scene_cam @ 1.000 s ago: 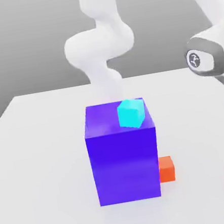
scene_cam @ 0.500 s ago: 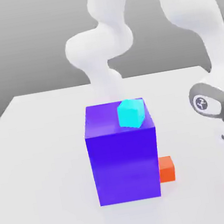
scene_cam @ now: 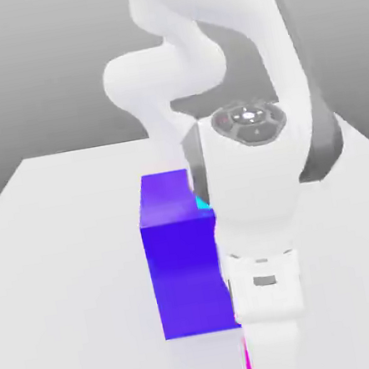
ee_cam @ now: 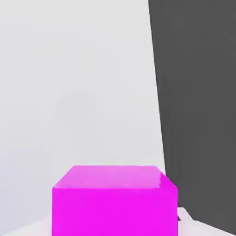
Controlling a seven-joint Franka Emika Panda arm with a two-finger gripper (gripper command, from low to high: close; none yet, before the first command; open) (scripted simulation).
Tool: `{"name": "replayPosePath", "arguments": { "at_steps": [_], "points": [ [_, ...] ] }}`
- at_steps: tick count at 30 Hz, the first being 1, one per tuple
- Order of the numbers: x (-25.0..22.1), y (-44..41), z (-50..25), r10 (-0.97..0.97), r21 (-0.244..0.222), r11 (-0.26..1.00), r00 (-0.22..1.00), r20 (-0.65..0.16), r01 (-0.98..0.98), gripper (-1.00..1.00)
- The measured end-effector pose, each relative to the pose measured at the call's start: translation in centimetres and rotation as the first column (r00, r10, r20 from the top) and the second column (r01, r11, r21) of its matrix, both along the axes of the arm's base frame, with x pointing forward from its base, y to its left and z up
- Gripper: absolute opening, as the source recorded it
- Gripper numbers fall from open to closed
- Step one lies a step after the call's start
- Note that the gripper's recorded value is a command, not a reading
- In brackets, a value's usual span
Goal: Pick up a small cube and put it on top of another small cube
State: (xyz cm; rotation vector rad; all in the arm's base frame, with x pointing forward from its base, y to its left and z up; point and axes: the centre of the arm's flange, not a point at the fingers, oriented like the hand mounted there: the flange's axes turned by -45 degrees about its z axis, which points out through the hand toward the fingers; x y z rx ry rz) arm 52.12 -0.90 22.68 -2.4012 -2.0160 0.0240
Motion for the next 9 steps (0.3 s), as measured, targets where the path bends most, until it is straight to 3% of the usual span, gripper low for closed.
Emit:
{"name": "replayPosePath", "arguments": {
  "at_steps": [5, 6, 9],
  "points": [
    [0.4, -9.4, -2.9, -0.085, 0.005, 0.996, 0.996, 0.014, 0.085, -1.0],
    [0.3, -9.7, -4.1, -0.089, 0.005, 0.996, 0.996, 0.014, 0.089, 1.0],
    [0.3, -9.7, -4.1, -0.089, 0.005, 0.996, 0.996, 0.014, 0.089, 1.0]
  ]
}}
